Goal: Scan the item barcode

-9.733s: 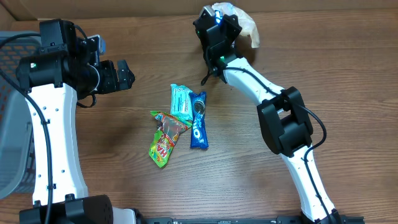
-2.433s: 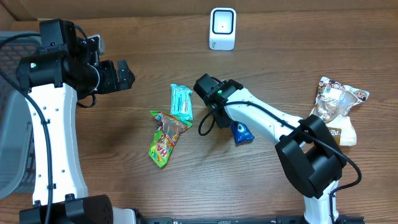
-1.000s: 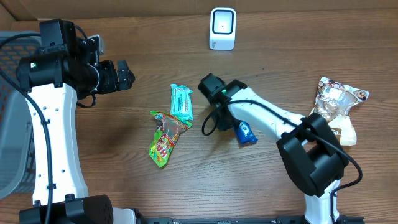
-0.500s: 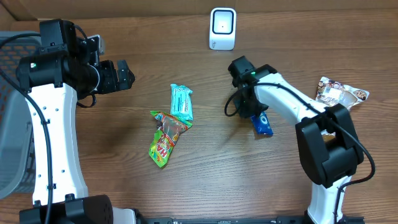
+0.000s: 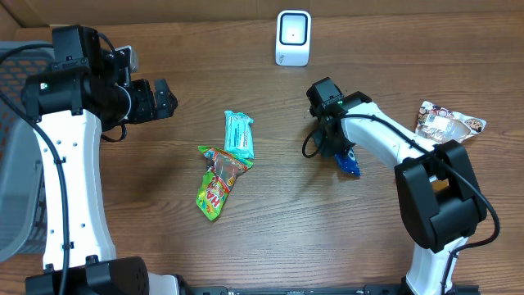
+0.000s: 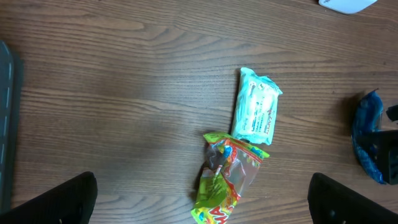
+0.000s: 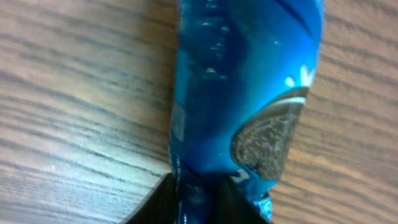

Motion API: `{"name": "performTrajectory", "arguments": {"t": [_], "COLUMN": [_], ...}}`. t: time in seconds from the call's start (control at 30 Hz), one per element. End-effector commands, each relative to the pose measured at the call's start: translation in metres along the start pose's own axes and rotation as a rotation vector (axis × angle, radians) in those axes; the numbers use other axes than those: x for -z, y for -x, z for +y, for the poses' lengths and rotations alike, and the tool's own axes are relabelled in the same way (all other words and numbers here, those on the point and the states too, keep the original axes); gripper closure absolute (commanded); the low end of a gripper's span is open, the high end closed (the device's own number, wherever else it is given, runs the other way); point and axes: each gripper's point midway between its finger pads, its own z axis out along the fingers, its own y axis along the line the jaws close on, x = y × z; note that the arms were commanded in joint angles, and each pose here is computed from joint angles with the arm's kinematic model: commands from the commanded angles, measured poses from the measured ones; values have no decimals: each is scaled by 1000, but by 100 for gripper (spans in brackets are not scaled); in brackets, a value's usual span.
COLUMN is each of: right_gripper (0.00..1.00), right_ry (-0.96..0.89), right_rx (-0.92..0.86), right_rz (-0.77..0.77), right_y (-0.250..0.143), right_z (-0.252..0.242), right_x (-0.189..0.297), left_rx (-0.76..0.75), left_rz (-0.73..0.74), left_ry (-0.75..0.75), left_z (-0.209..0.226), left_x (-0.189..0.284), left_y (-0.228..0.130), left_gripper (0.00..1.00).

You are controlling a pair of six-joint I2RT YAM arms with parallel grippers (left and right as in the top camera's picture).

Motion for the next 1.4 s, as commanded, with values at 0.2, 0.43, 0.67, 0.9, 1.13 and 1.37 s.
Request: {"name": "performTrajectory", "arguments": {"t": [0.2,0.43,0.67,0.9,1.13,1.37], "right_gripper": [96,96,96,96,91,34], "right_ry": [57,460,833,891,831,590], "right_rx": [-35,-33,10,-10,-118,-236], "right_rz": [94,30,-17,4,41,61], "right_y": [-17,19,28,16,8,5], "right_z": [6,64,110,118,91,25], "right_x": [3,78,117,95,53,4], "left_rx": [-23,-23,-23,-23,-23,-23], "left_rz": [6,6,6,6,6,6], "left_ry": [-15,-15,-15,-15,-15,-15], "left_z": [-3,-3,-3,-3,-3,-3], "left_x": [-1,-1,-1,-1,-1,-1], "left_y": [-2,-2,-2,-2,-2,-2], "left_gripper": [1,0,0,0,0,0]}}
